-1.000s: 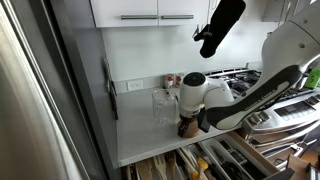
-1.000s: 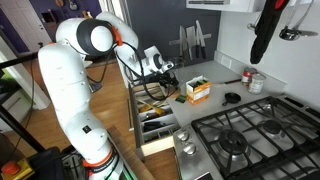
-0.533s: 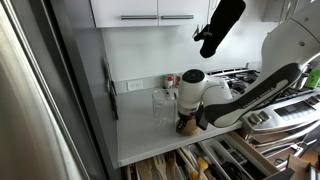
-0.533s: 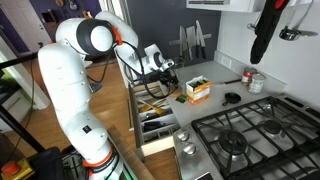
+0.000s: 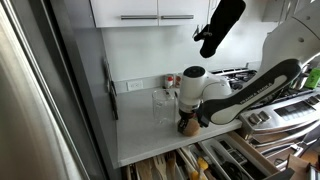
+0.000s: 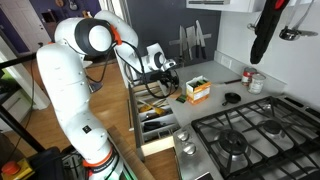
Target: Pick up the brown lid and put it on the clear jug
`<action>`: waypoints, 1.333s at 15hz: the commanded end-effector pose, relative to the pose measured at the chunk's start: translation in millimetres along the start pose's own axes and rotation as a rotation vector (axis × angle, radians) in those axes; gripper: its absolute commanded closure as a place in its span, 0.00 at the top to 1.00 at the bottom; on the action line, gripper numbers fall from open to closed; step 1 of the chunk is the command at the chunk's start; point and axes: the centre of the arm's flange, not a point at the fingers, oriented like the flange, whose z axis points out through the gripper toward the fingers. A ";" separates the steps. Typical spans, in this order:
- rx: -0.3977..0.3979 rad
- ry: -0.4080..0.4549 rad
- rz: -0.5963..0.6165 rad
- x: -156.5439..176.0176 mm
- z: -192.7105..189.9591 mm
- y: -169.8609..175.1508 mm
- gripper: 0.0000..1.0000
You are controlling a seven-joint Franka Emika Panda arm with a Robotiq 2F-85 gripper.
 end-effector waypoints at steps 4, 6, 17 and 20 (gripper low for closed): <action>0.071 -0.080 -0.081 -44.8 10.3 -0.7 0.50; 0.081 -0.081 -0.103 -52.4 6.8 -1.1 0.50; 0.077 -0.080 0.008 -76.7 -8.4 13.1 1.00; 0.101 -0.068 0.139 -80.4 -20.7 30.5 1.00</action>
